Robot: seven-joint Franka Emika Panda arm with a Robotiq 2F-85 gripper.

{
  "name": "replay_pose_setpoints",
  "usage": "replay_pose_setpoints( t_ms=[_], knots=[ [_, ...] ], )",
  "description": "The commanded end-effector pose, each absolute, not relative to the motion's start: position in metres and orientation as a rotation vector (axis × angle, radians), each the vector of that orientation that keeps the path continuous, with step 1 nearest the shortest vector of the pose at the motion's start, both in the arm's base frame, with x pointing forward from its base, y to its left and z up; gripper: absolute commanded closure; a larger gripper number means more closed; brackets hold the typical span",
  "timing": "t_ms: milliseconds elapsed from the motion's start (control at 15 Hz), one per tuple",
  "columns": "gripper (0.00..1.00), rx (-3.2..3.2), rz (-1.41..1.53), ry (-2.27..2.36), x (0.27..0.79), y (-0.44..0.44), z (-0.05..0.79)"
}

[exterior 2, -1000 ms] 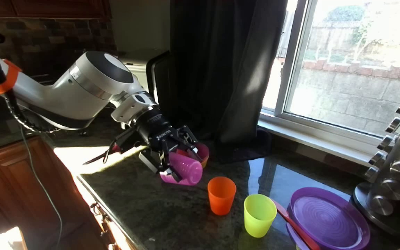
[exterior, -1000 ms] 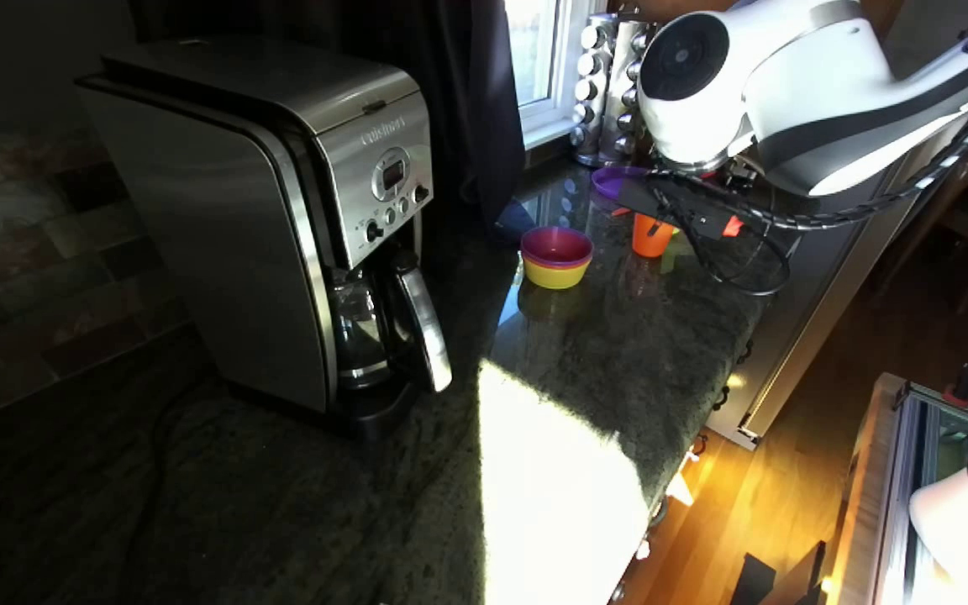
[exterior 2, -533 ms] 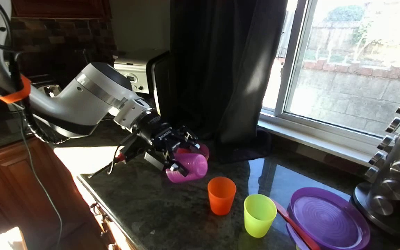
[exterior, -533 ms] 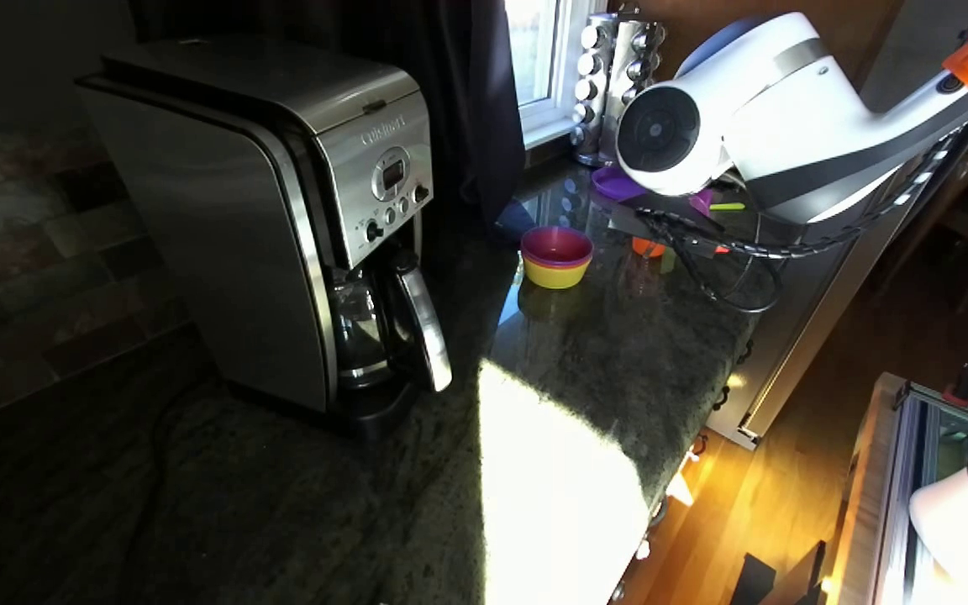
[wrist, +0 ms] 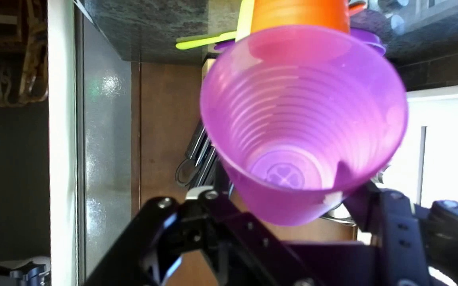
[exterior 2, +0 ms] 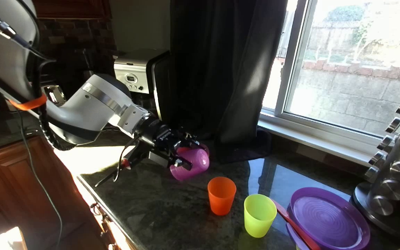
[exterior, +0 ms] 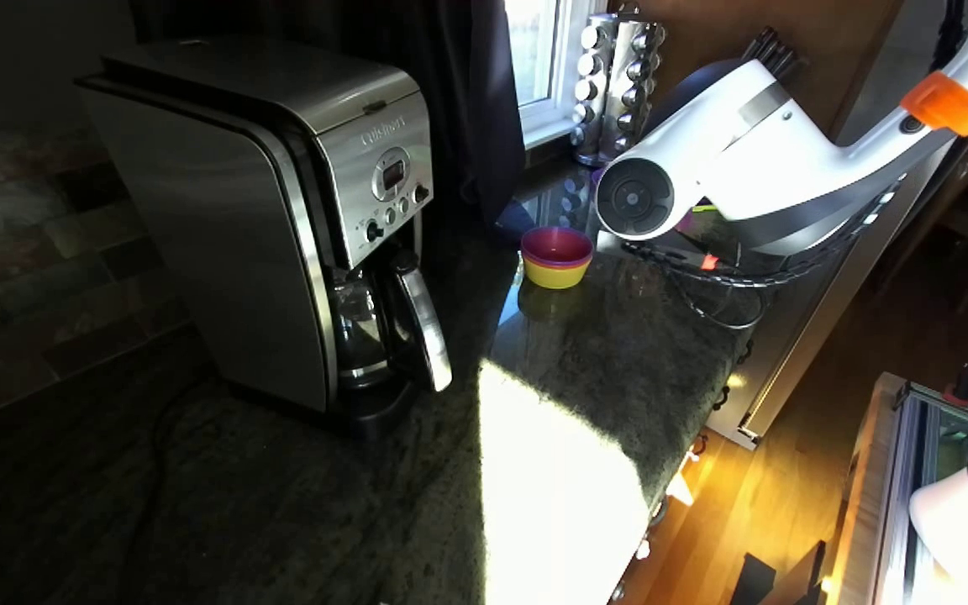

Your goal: Place the purple cup upside down.

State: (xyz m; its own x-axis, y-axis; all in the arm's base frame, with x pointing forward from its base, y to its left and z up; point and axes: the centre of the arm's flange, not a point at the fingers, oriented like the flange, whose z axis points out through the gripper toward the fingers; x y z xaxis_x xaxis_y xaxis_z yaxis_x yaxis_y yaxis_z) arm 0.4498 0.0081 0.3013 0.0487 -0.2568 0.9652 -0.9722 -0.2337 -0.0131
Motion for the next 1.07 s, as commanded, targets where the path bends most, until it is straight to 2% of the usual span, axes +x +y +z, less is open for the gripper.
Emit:
replay_pose_setpoints(
  t_ms=[0,67,267,333,1000],
  knots=[
    [0.56,1.645,1.229,-1.263,0.464,0.010,0.288],
    [0.31,1.611,1.228,-1.254,0.455,0.011,0.294],
    [0.31,1.624,1.219,-1.260,0.459,0.011,0.290],
    [0.56,1.623,1.219,-1.261,0.460,0.011,0.291],
    [0.56,1.507,1.242,-1.163,0.471,0.012,0.263]
  ],
)
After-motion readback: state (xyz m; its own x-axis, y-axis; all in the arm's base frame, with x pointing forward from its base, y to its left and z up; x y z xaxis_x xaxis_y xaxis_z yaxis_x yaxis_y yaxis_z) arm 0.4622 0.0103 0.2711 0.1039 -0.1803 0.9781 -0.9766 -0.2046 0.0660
